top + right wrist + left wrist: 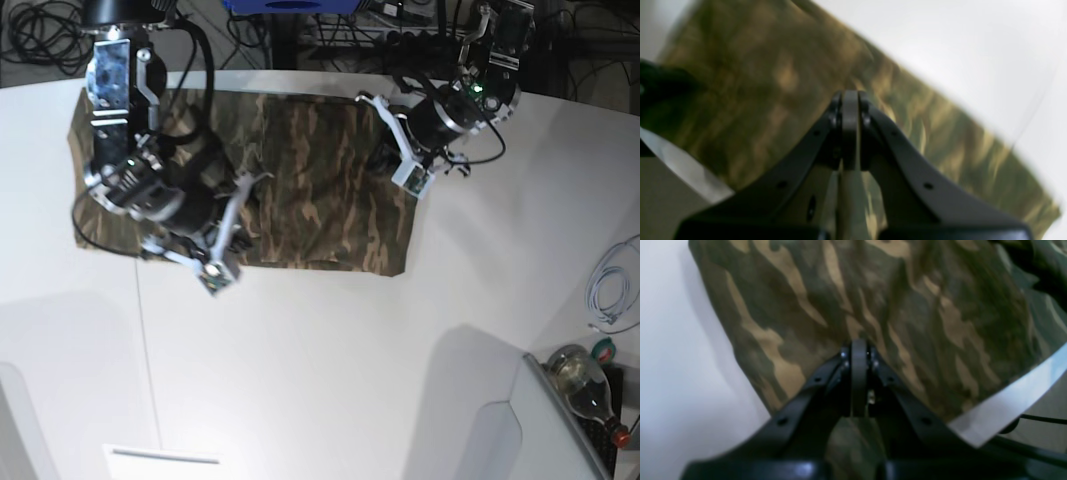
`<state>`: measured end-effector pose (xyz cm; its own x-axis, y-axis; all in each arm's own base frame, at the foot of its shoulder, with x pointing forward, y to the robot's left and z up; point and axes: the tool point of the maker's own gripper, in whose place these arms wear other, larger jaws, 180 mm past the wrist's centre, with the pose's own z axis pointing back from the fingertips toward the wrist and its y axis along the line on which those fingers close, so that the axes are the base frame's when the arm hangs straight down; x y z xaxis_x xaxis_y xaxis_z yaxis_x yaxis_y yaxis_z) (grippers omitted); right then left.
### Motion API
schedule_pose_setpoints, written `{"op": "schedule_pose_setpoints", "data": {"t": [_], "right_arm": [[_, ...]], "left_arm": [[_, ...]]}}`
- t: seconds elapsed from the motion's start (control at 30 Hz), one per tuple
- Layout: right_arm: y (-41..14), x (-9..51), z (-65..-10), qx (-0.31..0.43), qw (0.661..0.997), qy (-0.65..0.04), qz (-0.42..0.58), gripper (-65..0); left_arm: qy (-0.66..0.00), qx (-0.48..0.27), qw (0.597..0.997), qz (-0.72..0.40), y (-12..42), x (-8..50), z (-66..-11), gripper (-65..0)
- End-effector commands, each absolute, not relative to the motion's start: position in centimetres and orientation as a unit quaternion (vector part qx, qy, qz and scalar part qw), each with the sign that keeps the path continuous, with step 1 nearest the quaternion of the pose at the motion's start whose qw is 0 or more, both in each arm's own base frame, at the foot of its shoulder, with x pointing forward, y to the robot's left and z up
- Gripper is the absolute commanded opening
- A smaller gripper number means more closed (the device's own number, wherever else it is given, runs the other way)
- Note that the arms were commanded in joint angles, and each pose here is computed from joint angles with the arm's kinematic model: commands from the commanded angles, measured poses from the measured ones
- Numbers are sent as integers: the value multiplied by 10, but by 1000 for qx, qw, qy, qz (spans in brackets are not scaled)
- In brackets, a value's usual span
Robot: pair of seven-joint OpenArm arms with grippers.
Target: Layout the t-shirt on the table in an organized manner, then fold the t-shirt properly
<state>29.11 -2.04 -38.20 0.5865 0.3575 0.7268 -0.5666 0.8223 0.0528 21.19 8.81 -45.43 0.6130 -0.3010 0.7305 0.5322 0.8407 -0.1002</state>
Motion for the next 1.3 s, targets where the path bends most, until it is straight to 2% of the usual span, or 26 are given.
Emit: {"op": "schedule_pose_setpoints", "data": {"t": [0.0,0.27,0.43,0.6,0.97,1.13,1.2,1.27], "right_arm": [[-6,302,-373,156,868,-387,269,-642],[21,323,-415,194,883,-325,279,-642],[38,331,-425,259,879,-317,242,-642],[39,331,-441,274,887,-293,228,-642],[5,342,-453,273,898,-311,150,-644],[-10,339,-418,245,885,-362,163,-644],[-38,336,-391,214,878,-403,145,-635],[-82,327,-377,171,886,-421,94,-626]], "left_arm": [[-372,-148,887,-231,101,210,-455,-650],[-350,-100,917,-162,163,201,-476,-650],[-350,-95,919,-157,168,199,-475,-650],[-358,-99,914,-160,162,201,-468,-650],[-382,-98,904,-164,157,211,-452,-650],[-430,-96,879,-182,145,230,-415,-650],[-452,-93,867,-187,143,244,-400,-650],[-462,-86,863,-184,149,256,-395,-650]]}}
